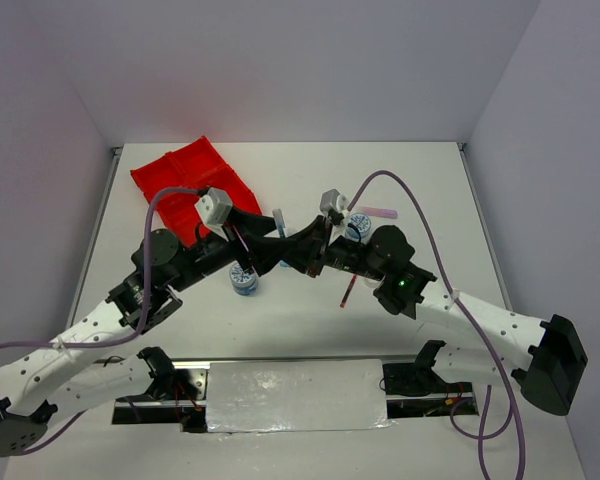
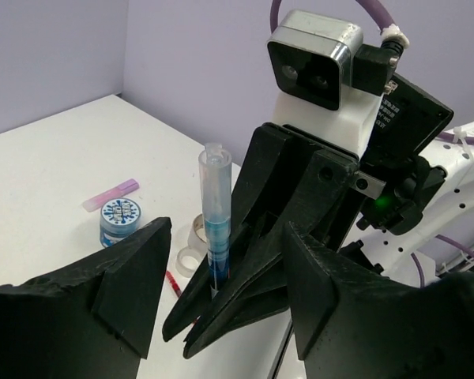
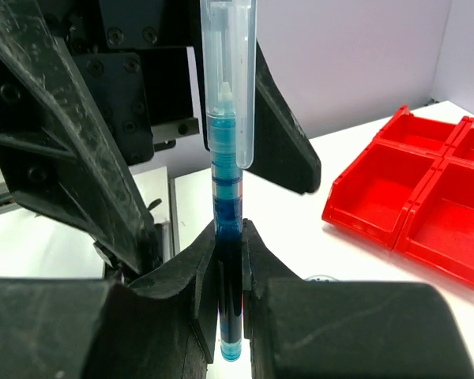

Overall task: Sort the stationery into containers
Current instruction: Close the pen cap on the pen, then place the pen in the storage box.

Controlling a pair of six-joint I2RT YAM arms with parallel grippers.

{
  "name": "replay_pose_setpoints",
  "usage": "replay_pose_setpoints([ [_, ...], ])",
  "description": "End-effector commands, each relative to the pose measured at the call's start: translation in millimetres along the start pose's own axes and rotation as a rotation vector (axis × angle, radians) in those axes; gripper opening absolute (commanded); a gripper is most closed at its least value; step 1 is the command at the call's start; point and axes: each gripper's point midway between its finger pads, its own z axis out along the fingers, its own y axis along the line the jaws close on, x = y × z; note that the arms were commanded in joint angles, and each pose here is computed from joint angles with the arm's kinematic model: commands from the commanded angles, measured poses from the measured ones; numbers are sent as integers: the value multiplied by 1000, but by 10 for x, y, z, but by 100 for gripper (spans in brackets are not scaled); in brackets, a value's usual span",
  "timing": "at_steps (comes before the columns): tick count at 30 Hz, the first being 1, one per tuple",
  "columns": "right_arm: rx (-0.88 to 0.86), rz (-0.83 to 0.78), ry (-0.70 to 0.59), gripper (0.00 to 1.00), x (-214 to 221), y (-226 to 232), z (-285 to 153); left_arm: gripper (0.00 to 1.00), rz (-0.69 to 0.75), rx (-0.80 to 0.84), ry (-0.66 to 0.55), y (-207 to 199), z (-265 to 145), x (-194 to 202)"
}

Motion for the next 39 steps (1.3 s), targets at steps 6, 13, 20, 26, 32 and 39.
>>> replay_pose_setpoints([
  [6,-41,-35,-59,0,-245,90,77,63,65,-80,-154,36,-144,-517],
  [13,-48,-32,-51,0,-216,92,91,51,75,-67,-162,13,-87,-566],
  [20,-46,-33,-44,0,-191,87,100,34,70,-36,-155,-22,-5,-540],
  [26,-36,-32,-38,0,-154,60,107,14,68,-39,-150,-18,4,-541],
  [32,-38,-31,-37,0,-104,51,110,10,73,-48,-164,-23,-31,-606],
  [39,-44,-37,-49,27,-142,78,83,1,71,-48,-148,-10,-28,-546],
])
